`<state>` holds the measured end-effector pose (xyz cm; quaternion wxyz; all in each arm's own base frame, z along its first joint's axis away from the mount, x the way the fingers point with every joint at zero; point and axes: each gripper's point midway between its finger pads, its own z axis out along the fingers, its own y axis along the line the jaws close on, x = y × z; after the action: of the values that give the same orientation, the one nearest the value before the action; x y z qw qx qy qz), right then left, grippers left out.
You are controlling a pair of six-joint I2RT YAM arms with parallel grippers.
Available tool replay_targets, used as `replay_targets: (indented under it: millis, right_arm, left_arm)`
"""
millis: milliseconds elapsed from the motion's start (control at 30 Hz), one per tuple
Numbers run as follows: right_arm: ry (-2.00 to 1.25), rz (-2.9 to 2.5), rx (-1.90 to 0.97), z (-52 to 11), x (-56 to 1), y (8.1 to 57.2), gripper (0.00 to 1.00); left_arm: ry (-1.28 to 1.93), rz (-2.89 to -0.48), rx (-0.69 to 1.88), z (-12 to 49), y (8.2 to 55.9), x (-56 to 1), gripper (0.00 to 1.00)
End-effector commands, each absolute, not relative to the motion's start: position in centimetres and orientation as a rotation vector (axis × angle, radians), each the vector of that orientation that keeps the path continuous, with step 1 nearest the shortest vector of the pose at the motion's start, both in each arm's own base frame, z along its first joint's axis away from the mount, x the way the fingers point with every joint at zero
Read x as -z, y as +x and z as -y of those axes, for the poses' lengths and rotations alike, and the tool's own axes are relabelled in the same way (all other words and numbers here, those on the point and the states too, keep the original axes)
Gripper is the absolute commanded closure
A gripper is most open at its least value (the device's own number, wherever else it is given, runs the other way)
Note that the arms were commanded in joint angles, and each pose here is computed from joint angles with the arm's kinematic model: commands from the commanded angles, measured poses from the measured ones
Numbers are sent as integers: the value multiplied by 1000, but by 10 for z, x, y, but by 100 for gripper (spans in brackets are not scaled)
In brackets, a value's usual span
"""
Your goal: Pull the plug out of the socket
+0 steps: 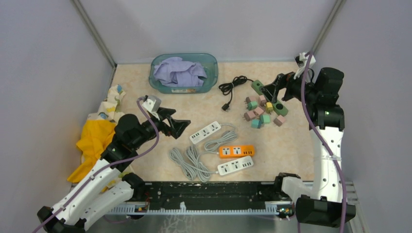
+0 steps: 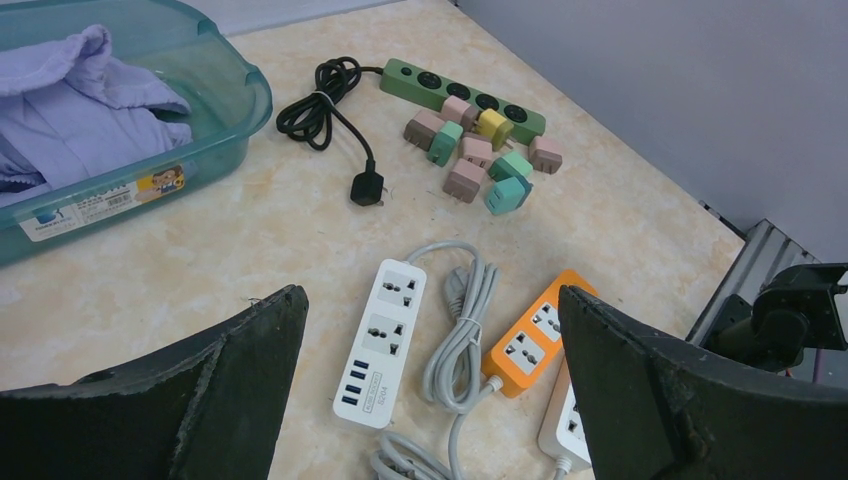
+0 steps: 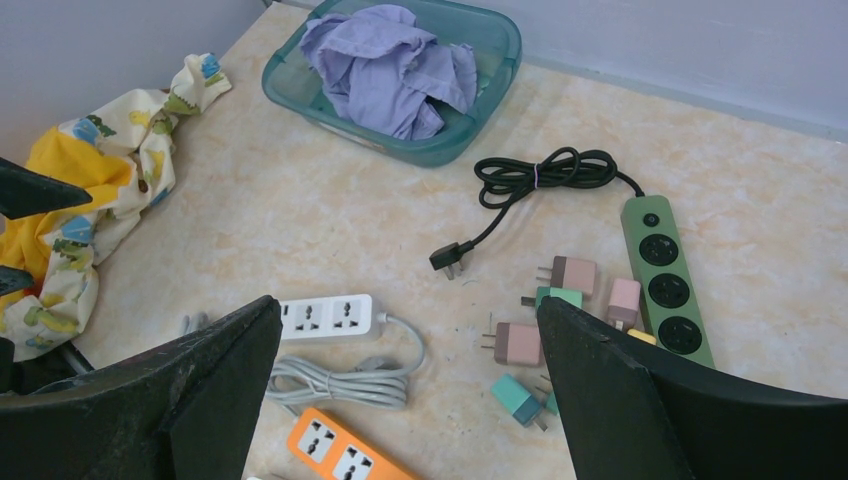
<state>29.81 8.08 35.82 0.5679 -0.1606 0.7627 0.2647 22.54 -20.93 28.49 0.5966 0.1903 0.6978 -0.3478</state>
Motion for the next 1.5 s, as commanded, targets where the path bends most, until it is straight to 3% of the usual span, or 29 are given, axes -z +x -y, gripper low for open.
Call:
replay_targets:
  millis: [0,1467]
  right_arm:
    - [-397,-1738,-582,-79,-373,294,1]
    - [-397,-1739,-577,-78,-371,294,1]
  left_arm:
    - [440,-1607,792,207,227,-285,0]
    - [447,-1616,788,207,228,-281,0]
